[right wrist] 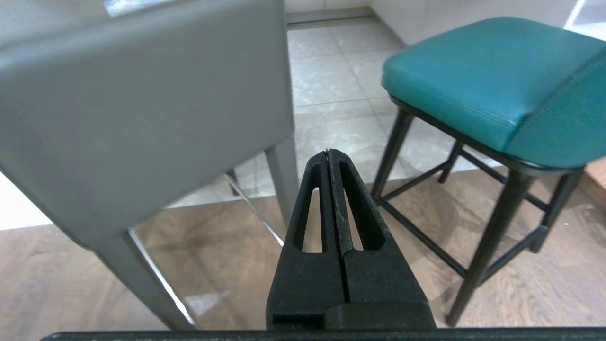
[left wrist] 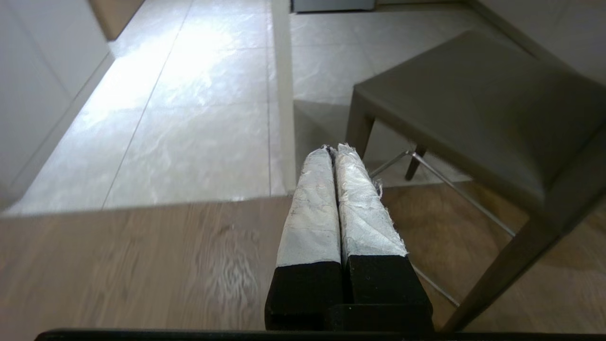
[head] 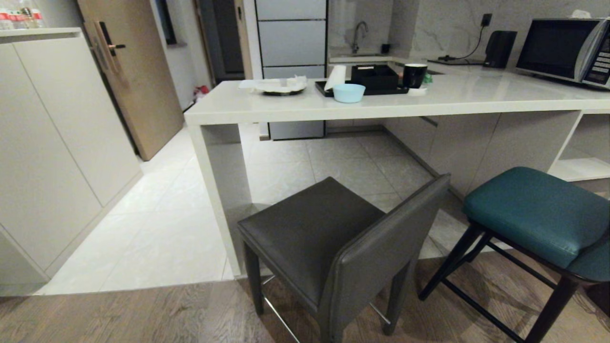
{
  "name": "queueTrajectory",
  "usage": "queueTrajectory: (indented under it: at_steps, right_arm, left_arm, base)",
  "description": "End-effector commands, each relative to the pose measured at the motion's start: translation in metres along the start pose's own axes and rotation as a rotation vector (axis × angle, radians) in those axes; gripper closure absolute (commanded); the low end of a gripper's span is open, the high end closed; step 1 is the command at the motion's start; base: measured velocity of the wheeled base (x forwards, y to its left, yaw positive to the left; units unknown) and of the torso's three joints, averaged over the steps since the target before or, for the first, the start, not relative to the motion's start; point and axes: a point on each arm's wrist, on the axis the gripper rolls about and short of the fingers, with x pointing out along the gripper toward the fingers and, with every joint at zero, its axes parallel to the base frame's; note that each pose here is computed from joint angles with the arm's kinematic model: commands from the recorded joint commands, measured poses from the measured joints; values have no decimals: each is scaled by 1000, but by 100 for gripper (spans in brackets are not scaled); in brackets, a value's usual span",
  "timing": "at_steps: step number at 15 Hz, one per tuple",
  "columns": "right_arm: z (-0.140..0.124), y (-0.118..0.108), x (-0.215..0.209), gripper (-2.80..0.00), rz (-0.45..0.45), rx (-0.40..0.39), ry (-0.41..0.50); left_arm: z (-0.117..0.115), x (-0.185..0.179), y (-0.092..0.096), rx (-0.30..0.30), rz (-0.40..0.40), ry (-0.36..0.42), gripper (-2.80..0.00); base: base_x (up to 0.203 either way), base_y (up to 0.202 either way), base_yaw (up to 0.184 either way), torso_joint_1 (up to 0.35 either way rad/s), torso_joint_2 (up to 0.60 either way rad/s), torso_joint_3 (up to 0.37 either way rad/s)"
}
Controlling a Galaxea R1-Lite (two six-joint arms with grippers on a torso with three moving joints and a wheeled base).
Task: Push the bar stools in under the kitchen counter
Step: Push the gray chair back under the dining table
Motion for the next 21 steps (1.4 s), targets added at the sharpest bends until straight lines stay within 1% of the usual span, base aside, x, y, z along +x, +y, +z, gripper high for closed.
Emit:
queueTrajectory:
  at_steps: [1, 3, 5, 7, 9, 11, 13, 14, 15, 16, 17, 18, 19, 20, 21]
  right_arm:
    - [17, 0, 24, 0, -2, 7, 102]
    - [35, 0, 53, 0, -7, 13, 128]
    - [48, 0, 91, 0, -22, 17, 158]
    - [56, -2, 127, 0, -43, 20, 179]
    - [55, -4, 160, 0, -72, 17, 202]
    - [45, -6, 194, 0, -90, 10, 206]
    - [28, -6, 221, 0, -108, -4, 176]
    - [19, -6, 229, 0, -112, -12, 160]
    - [9, -6, 236, 0, -118, -15, 163]
    - [1, -8, 242, 0, -128, -16, 163]
    - [-4, -8, 245, 0, -130, -15, 154]
    - [-7, -6, 245, 0, -111, -15, 155]
    - [-11, -1, 247, 0, -87, -16, 173]
    - [-15, 0, 250, 0, -82, -18, 188]
    - [-17, 0, 252, 0, -81, -18, 193]
  left_arm:
    - [17, 28, 1, 4, -18, 76, 0]
    - [33, 59, 2, 19, -52, 71, 0]
    - [44, 95, 1, 26, -88, 78, 0]
    - [45, 129, -2, 21, -119, 97, 0]
    - [39, 160, -6, 9, -137, 126, 0]
    - [22, 195, -9, -7, -123, 182, 0]
    - [-1, 226, -14, -11, -116, 186, 0]
    - [-17, 235, -19, -10, -124, 199, 0]
    - [-36, 239, -26, -6, -141, 244, 0]
    - [-50, 237, -37, -4, -177, 281, 0]
    - [-56, 234, -51, -23, -215, 294, 0]
    - [-57, 234, -62, -56, -226, 286, 0]
    - [-62, 239, -71, -77, -216, 293, 0]
    - [-69, 246, -76, -81, -204, 310, 0]
    - [-73, 251, -83, -80, -210, 315, 0]
  base:
    - [0, 0, 0, 0, 0, 0]
    - [0, 0, 0, 0, 0, 0]
    - [0, 0, 0, 0, 0, 0]
    - [0, 0, 0, 0, 0, 0]
    - [0, 0, 0, 0, 0, 0]
    - [0, 0, 0, 0, 0, 0]
    - [0, 0, 0, 0, 0, 0]
    - [0, 0, 0, 0, 0, 0]
    - [0, 0, 0, 0, 0, 0]
    - [0, 0, 0, 0, 0, 0]
    - [0, 0, 0, 0, 0, 0]
    - [0, 0, 0, 0, 0, 0]
    - [0, 0, 0, 0, 0, 0]
    - [0, 0, 0, 0, 0, 0]
    - [0, 0, 0, 0, 0, 0]
